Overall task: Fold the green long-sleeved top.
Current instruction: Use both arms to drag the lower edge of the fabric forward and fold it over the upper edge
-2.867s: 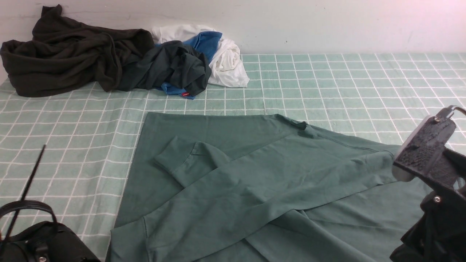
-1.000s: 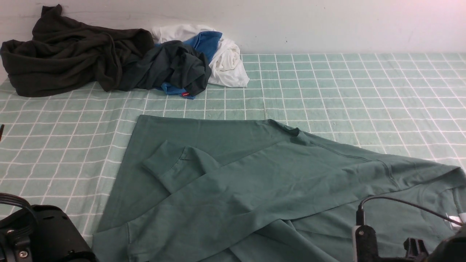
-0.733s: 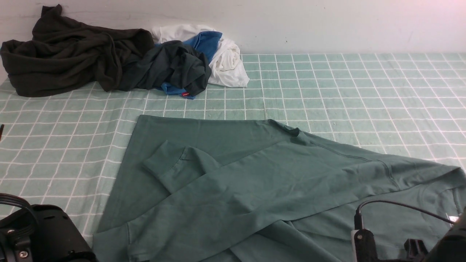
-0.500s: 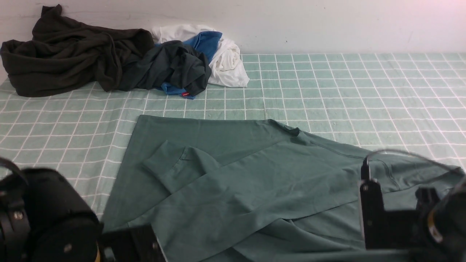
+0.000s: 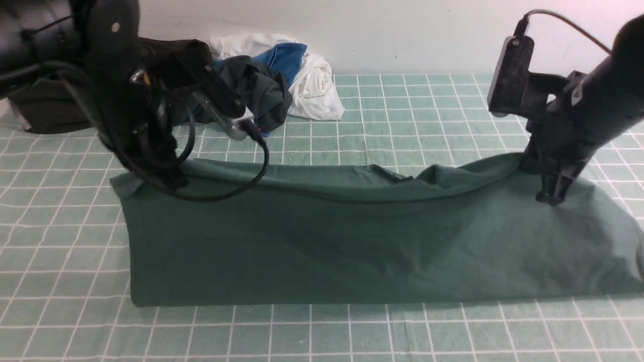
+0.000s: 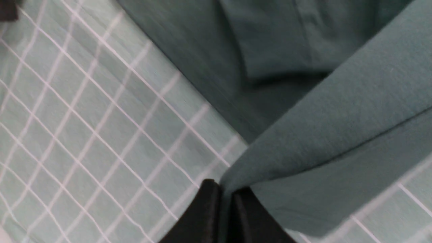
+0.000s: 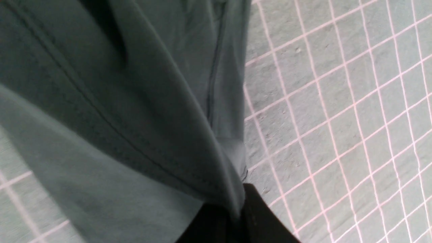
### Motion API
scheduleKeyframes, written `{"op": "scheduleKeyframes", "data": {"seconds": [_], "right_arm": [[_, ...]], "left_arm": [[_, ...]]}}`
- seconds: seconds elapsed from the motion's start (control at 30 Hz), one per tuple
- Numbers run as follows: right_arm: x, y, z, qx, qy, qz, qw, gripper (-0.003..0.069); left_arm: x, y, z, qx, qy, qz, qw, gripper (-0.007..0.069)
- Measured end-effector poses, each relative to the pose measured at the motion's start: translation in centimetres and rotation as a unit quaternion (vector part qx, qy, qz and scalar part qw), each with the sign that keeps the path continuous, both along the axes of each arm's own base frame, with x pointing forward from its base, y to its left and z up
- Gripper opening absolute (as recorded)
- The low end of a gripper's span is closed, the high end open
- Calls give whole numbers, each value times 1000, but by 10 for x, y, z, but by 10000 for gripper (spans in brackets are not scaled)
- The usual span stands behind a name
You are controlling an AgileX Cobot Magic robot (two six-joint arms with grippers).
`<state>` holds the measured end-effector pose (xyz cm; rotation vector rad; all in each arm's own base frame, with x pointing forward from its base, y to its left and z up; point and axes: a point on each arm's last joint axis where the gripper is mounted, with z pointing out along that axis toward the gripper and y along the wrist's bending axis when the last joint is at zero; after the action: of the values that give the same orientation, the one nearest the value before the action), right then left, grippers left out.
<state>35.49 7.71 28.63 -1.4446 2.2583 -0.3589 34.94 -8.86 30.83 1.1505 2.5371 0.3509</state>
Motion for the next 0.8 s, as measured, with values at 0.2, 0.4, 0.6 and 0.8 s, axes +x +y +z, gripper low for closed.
{"op": "scheduleKeyframes", "data": {"seconds": [0.2, 0.4, 0.6, 0.8], "right_arm": [[64, -9, -42, 27, -13, -51, 998, 8], [98, -9, -82, 70, -38, -106, 991, 73], [111, -19, -88, 121, -67, -193, 971, 256], [109, -31, -61, 162, -68, -313, 933, 386]], "left_arm": [[90, -6, -38, 5, -41, 9, 999, 18], [140, 0, -83, -20, -67, 49, 996, 50], [159, 7, -126, -37, -64, 79, 994, 235], [162, 9, -117, -64, -74, 137, 986, 461]]}}
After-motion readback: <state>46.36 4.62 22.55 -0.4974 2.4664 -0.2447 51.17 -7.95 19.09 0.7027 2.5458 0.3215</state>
